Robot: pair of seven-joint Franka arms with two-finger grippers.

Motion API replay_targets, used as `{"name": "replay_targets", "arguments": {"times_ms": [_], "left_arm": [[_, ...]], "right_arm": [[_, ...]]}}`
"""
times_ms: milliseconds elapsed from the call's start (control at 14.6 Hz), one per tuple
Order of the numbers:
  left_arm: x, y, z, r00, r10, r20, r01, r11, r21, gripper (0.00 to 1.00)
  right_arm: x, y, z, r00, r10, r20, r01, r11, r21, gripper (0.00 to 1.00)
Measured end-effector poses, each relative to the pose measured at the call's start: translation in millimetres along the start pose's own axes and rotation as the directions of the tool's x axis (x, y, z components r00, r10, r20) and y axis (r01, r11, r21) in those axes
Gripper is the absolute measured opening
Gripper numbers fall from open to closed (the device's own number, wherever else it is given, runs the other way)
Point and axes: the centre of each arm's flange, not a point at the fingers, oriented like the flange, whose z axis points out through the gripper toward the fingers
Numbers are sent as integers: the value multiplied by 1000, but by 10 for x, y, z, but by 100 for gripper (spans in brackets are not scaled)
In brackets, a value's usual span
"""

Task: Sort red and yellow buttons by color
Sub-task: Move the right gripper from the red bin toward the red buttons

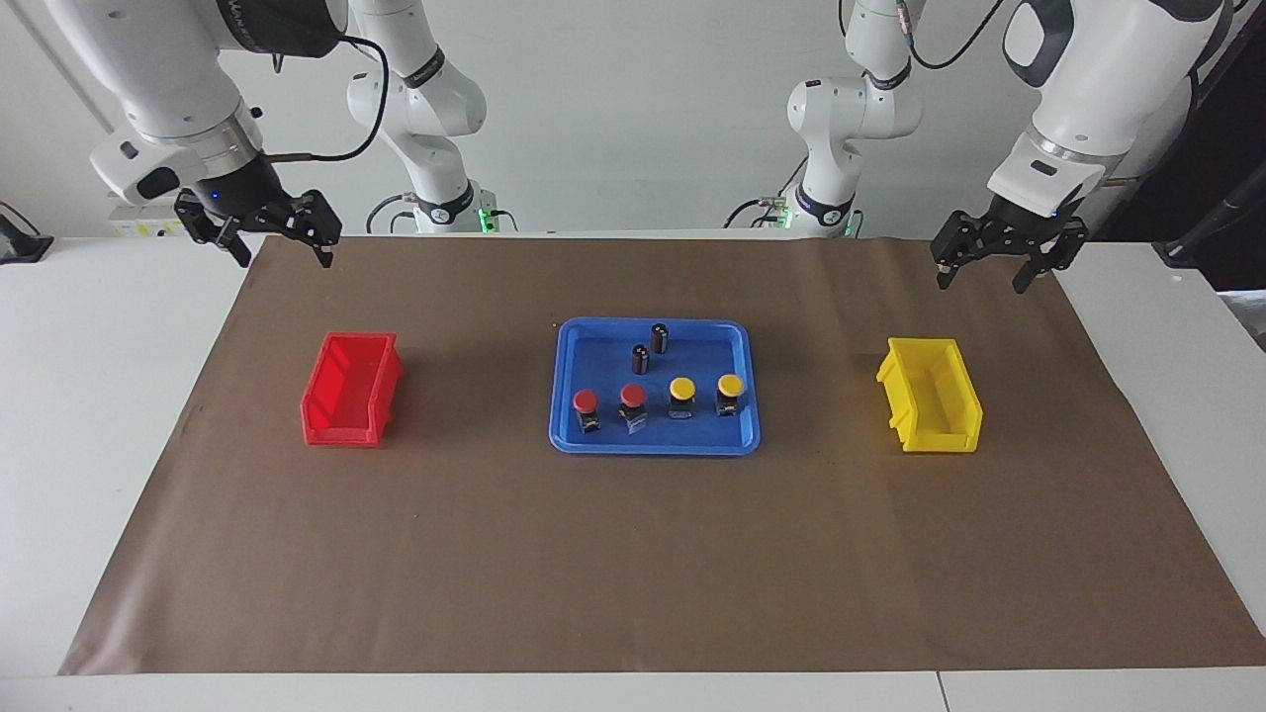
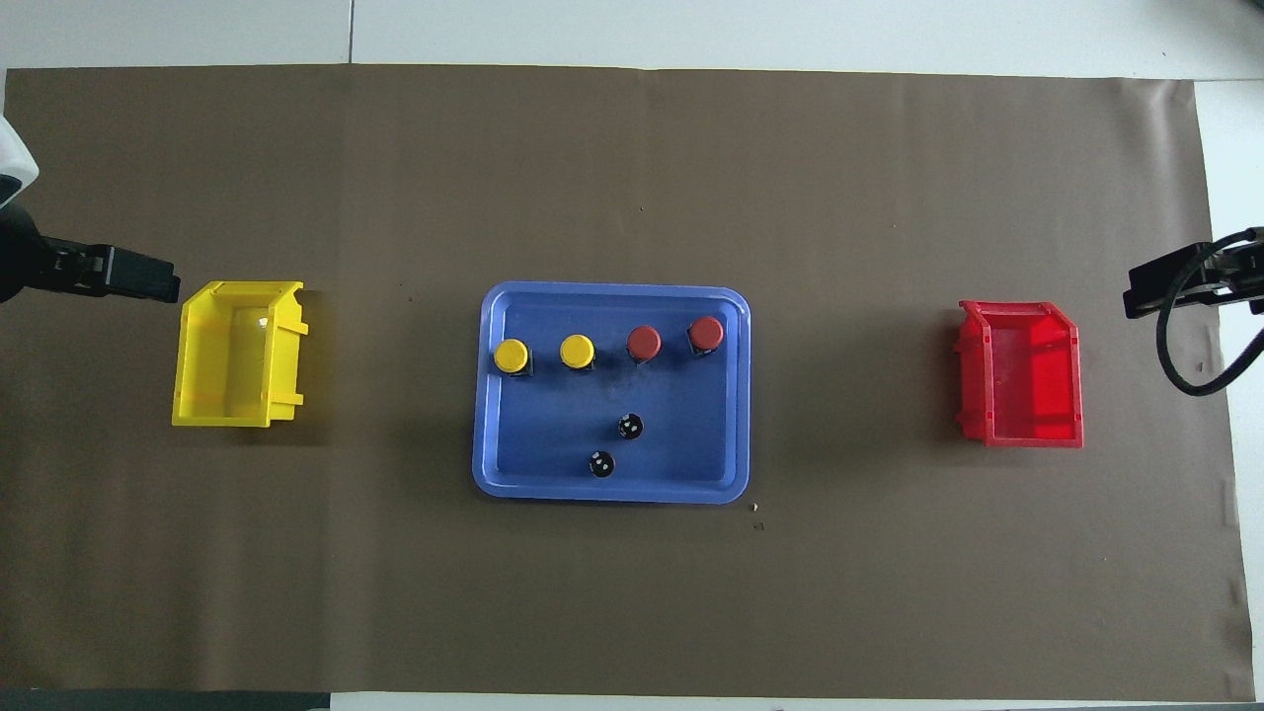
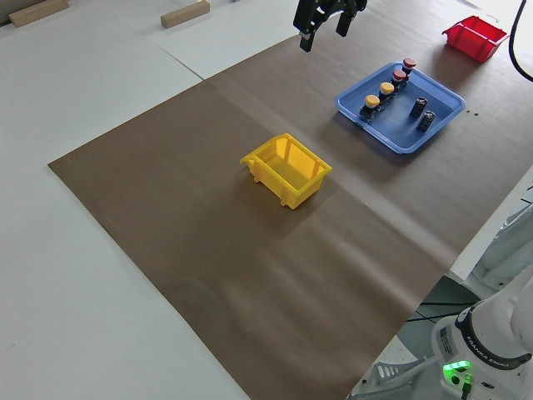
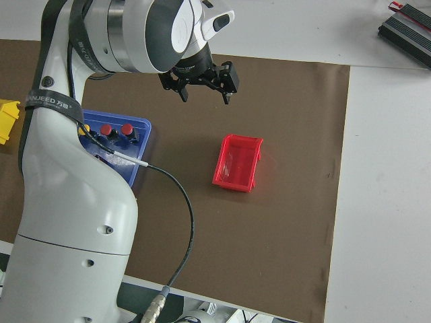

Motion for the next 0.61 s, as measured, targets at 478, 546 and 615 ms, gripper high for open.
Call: {"name": "replay_targets", "arguments": {"times_ms": [478, 546, 615], "left_arm": [[0, 0, -1, 1000, 0, 0, 0, 1000, 0, 100], [0, 0, -1, 1000, 0, 0, 0, 1000, 0, 100], [0, 0, -1, 1000, 0, 0, 0, 1000, 0, 100]], "right_arm": [[0, -8, 0, 1000, -1, 0, 1, 1000, 4, 100], [0, -11, 0, 1000, -1, 0, 1, 1000, 4, 100], [1, -20, -1, 1000, -3, 0, 3, 1000, 4, 100]]}}
